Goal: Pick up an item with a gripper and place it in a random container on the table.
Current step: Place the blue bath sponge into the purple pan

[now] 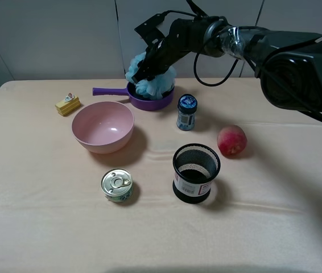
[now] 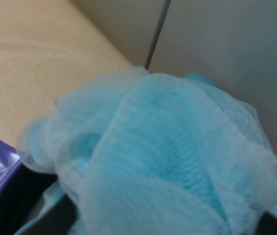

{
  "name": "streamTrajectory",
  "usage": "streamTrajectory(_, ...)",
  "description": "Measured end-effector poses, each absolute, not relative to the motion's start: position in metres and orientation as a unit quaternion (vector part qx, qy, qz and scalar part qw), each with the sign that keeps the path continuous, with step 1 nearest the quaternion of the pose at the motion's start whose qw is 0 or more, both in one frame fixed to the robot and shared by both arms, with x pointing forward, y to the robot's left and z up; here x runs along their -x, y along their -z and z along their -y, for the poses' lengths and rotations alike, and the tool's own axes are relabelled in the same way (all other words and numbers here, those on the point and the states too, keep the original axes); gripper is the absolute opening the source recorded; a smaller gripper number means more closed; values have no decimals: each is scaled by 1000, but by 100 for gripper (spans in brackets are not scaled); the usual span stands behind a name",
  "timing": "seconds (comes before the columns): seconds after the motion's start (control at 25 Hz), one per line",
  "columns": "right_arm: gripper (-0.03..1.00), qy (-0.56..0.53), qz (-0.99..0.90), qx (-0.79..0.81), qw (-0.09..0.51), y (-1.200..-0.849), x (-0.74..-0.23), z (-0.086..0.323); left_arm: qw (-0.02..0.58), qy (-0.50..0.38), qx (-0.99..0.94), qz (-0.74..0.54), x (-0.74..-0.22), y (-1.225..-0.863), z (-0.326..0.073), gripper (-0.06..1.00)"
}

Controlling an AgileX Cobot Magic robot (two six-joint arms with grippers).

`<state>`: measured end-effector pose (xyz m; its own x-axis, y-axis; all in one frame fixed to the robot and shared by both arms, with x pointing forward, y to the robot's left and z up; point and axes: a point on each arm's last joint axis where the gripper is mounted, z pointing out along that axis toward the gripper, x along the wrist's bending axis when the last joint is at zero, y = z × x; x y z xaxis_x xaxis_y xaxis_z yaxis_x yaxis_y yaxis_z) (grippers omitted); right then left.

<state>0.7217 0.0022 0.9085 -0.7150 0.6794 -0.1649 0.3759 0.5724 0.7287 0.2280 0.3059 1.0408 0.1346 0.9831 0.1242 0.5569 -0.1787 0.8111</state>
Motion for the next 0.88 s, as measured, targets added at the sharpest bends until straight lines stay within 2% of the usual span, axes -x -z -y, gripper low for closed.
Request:
streamTrajectory(0.16, 60, -348, -858, -307, 222, -909, -722, -2, 310, -344, -686, -561, -228, -1041, -306, 93)
streamTrajectory(0.24, 66, -348, -857, -307, 223, -909, -722, -2, 310, -344, -686, -561, -228, -1041, -306, 93)
streamTrajectory(0.88, 69, -351, -854, -315, 219, -909, -722, -2, 310, -344, -686, -561, -228, -1041, -306, 93)
